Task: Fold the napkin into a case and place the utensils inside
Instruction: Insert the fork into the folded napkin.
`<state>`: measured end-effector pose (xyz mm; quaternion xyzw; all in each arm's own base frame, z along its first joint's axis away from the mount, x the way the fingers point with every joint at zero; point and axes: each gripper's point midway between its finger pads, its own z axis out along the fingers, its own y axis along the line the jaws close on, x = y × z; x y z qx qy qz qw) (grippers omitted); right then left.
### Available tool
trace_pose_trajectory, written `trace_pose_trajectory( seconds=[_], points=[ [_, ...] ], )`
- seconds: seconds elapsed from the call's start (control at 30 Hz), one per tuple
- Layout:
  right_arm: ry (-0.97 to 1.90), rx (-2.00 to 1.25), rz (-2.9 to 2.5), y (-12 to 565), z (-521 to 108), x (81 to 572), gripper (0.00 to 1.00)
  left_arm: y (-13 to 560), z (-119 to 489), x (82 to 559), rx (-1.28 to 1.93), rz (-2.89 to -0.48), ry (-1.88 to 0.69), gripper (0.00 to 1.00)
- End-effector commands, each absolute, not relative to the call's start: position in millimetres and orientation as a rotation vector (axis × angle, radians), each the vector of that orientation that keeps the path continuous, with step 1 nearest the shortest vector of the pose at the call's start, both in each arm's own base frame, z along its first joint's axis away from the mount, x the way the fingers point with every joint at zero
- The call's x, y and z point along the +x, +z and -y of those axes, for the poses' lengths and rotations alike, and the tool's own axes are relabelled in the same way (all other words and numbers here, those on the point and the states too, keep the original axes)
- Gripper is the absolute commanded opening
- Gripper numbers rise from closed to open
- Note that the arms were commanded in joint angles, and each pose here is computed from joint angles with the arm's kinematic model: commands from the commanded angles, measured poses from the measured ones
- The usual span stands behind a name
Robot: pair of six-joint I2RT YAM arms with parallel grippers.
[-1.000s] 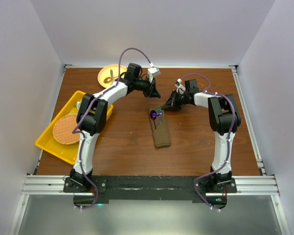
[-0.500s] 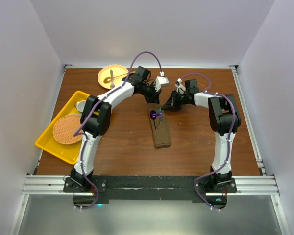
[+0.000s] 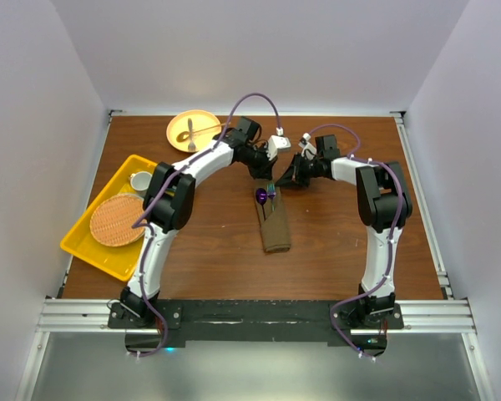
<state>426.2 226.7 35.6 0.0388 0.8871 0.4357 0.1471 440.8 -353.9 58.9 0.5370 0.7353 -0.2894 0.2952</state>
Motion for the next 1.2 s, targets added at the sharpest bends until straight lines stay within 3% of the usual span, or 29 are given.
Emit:
trace_pose_trajectory(
  seconds=[0.0,1.17],
  points=[
    [1.263,0.064,-2.477,67,-229,432,0.0,67,362,445,1.452,-1.906,-0.761,0.05],
    [1.281,0.084,-2.472,65,-229,438,0.0,43,358,415,1.505,-1.966,-0.807,0.04]
  ],
)
